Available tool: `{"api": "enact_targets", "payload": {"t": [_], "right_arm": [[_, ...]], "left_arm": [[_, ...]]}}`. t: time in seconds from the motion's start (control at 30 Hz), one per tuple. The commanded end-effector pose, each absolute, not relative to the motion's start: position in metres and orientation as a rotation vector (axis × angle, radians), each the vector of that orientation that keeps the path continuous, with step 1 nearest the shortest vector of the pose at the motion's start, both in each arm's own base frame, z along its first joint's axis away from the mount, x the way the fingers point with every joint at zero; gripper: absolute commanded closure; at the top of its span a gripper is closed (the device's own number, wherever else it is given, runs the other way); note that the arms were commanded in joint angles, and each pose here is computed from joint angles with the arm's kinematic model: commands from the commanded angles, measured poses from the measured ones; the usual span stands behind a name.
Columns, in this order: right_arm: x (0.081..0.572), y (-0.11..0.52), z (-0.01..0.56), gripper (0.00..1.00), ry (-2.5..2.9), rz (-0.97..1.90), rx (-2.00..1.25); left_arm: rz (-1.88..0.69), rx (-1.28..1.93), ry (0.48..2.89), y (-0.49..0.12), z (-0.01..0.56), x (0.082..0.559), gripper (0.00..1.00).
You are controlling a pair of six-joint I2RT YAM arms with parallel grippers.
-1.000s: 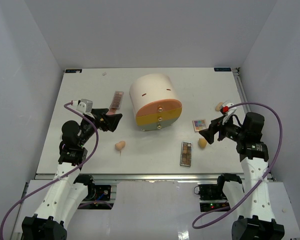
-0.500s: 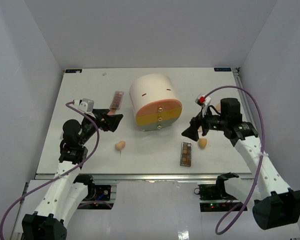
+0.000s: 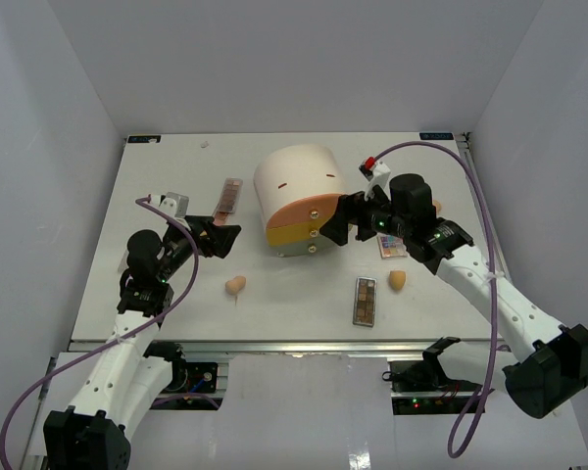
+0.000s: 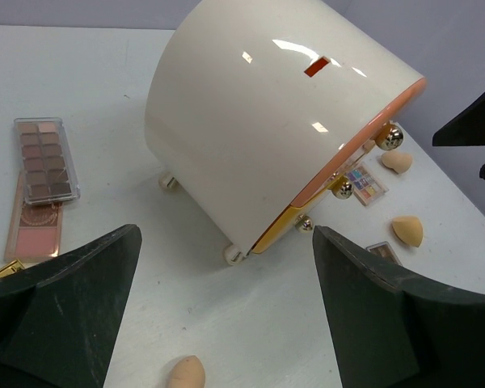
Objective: Organize the makeup
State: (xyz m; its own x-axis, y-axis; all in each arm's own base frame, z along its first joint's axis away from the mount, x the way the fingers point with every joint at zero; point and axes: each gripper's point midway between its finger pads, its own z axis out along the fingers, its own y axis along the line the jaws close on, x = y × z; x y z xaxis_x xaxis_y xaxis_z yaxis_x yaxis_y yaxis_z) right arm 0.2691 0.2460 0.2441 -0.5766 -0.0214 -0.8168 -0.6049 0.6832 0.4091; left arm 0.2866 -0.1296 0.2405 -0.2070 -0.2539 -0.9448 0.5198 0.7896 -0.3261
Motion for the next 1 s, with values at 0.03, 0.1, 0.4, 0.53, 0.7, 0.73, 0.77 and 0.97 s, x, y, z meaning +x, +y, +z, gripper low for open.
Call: {"api": "enact_targets", "payload": {"t": [0.03, 0.1, 0.4, 0.53, 0.7, 0.73, 0.77, 0.97], "right_arm": [[0.296, 0.261, 0.284, 0.10, 1.996, 0.916, -0.224], [0.295, 0.264, 0.284, 0.15, 2.004, 0.925, -0.197], [0.289, 0.282, 0.284, 0.35, 2.028, 0.998, -0.163], [0.289, 0.286, 0.276, 0.38, 2.055, 1.005, -0.148], [0.293, 0.291, 0.268, 0.43, 2.070, 1.002, -0.128], [0.294, 0.291, 0.267, 0.44, 2.072, 0.999, -0.123], [0.296, 0.291, 0.265, 0.45, 2.075, 0.990, -0.115], [0.301, 0.292, 0.260, 0.49, 2.076, 0.972, -0.088]], "left_arm": [[-0.669, 0.219, 1.595, -0.124, 0.259, 0.290, 0.02], [-0.668, 0.221, 1.598, -0.124, 0.259, 0.291, 0.02], [-0.662, 0.223, 1.594, -0.122, 0.260, 0.291, 0.02], [-0.663, 0.224, 1.594, -0.122, 0.260, 0.291, 0.02], [-0.668, 0.229, 1.591, -0.123, 0.261, 0.290, 0.02], [-0.668, 0.230, 1.590, -0.123, 0.262, 0.290, 0.02], [-0.667, 0.228, 1.592, -0.123, 0.261, 0.290, 0.02], [-0.673, 0.232, 1.591, -0.124, 0.261, 0.289, 0.02]]}}
